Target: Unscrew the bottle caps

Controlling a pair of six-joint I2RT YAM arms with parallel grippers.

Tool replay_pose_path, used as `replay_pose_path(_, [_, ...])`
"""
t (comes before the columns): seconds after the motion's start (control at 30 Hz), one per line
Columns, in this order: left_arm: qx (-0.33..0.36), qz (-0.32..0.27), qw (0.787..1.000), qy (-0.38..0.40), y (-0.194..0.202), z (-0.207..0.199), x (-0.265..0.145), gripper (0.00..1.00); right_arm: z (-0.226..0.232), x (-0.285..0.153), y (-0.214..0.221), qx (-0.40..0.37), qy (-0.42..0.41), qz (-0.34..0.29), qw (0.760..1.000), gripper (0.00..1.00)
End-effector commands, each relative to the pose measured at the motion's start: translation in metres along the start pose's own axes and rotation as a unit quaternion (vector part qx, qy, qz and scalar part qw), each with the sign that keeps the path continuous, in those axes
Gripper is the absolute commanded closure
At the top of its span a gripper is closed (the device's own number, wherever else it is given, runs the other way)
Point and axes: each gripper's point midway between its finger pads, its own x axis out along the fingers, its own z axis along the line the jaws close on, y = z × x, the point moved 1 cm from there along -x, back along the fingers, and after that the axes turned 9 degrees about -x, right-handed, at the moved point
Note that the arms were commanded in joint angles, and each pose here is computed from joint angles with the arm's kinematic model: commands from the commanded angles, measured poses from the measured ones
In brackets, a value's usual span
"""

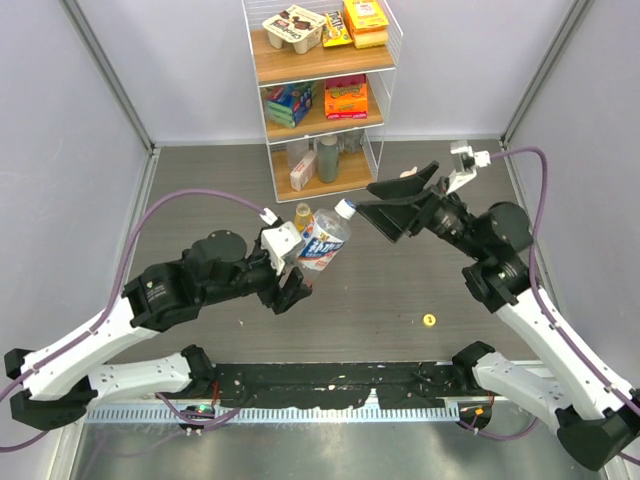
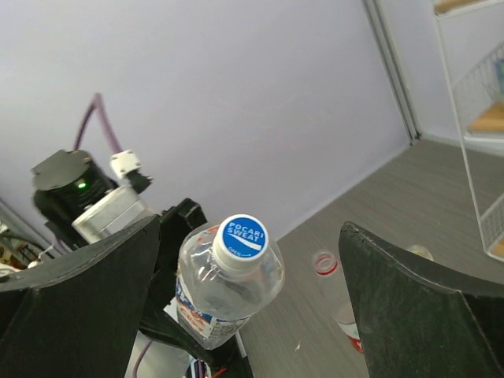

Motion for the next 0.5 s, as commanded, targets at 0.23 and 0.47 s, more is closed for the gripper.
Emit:
replay_pose_path(0.23, [0.042,0.032,0.982,-0.184,-0.014,0.059,0.009,1.00,-0.040,0.032,0.019,0.073,0.057,0.032,0.995,0.03])
replay_pose_path(0.47, [0.056,0.057,0.960,-0.267,-0.012,0.084,0.012,1.00,-0.067,0.044,0.038,0.103,0.094,0.047,0.989,0.07])
